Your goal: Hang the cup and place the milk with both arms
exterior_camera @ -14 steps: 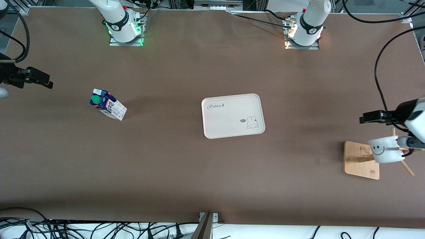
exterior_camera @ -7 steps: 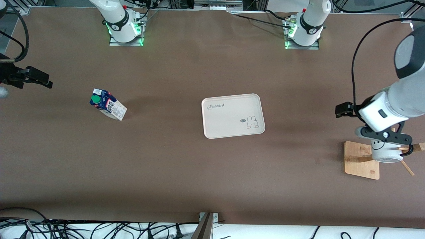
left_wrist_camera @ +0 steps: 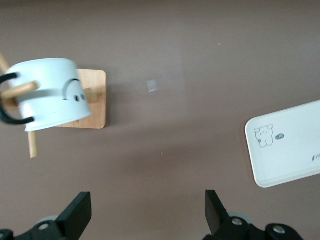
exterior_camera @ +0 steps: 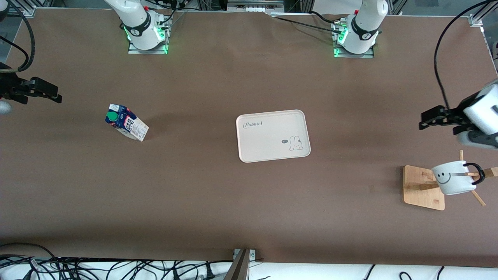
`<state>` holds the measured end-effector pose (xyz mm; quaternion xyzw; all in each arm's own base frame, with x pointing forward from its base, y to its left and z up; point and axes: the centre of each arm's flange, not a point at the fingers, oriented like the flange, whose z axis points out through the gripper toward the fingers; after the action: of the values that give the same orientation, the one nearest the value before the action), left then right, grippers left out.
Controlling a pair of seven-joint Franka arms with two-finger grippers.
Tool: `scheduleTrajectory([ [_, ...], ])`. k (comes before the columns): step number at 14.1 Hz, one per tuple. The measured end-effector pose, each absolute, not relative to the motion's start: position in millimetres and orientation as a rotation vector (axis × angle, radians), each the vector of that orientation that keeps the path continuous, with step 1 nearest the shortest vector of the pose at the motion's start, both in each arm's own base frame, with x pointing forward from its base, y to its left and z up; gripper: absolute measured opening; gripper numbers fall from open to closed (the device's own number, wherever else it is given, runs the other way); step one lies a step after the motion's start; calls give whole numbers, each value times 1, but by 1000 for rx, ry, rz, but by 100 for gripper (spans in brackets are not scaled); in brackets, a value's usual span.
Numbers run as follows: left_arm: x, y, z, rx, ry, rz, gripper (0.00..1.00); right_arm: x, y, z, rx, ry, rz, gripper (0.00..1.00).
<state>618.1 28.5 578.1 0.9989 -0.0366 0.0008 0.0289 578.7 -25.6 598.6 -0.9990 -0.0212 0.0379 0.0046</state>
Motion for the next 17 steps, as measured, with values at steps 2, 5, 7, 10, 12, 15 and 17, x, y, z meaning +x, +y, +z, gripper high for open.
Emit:
scheduleTrajectory([
  [2,604,39,582,3089,-69,73,100,579,-26,599,-3129,-67,118,100],
  [5,590,23,585,3115,-64,93,100,579,-25,599,-3129,-67,118,100],
  [7,583,17,582,3123,-41,90,100,579,-26,599,-3129,-67,118,100],
  [10,578,24,578,3128,-66,82,100,579,-26,599,-3129,-69,118,100],
  [12,577,24,574,3128,-112,71,100,579,-26,599,-3129,-69,118,100],
  [15,577,25,571,3127,-131,62,100,579,-26,599,-3129,-69,118,100],
  [17,576,26,571,3127,-138,62,100,579,-27,599,-3129,-68,118,100],
])
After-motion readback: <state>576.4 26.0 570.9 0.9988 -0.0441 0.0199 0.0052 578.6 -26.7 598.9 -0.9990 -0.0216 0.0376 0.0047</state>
